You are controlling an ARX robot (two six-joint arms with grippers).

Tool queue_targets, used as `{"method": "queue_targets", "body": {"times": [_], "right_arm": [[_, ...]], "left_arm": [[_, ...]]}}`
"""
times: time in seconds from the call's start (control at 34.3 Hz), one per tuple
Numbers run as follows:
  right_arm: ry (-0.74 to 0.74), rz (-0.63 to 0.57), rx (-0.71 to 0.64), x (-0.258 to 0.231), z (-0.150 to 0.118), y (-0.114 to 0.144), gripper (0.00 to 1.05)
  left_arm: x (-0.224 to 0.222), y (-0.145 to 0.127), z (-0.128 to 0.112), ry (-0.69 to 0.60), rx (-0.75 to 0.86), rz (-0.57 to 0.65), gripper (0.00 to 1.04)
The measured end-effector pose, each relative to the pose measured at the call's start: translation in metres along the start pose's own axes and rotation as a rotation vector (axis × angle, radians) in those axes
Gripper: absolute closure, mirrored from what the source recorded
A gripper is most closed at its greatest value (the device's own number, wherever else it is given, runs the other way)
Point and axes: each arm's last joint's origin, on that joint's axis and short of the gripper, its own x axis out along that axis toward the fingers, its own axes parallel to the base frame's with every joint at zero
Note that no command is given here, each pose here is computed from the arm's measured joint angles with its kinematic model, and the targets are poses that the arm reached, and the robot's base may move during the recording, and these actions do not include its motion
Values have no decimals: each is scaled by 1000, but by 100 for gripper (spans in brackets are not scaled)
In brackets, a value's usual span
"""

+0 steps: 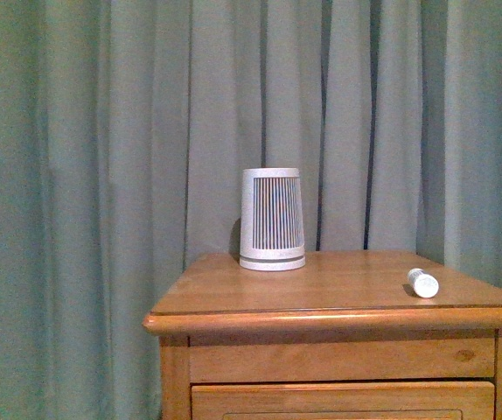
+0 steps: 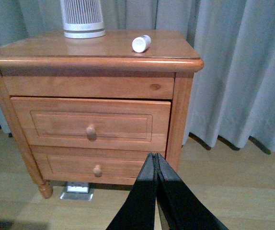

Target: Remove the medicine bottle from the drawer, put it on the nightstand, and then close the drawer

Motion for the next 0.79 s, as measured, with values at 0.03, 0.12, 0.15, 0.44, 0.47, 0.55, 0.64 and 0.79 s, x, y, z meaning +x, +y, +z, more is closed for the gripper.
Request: {"method": "queue_targets", "body": {"times": [0.03, 0.12, 0.15, 0.44, 0.47, 0.55, 0.64, 0.79], "right_arm": [[-1, 0, 0, -1, -1, 0, 102], [-2, 0, 0, -3, -3, 0, 102], [9, 0, 0, -5, -5, 0, 102], [-12, 2, 0, -13, -10, 0, 102], [-13, 2, 0, -13, -10, 0, 102], [-13, 2, -1, -13, -10, 0, 100], [-13, 2, -1, -13, -10, 0, 86], [-13, 2, -1, -13, -10, 0, 61]], "left_arm": [[0, 0, 0, 0, 0, 0, 7], [0, 0, 0, 0, 0, 0, 7], [0, 0, 0, 0, 0, 0, 7], [0, 0, 0, 0, 0, 0, 7], [0, 0, 0, 0, 0, -1, 7], [0, 0, 0, 0, 0, 0, 7], [0, 0, 0, 0, 0, 0, 7], [0, 0, 0, 0, 0, 0, 7]]}}
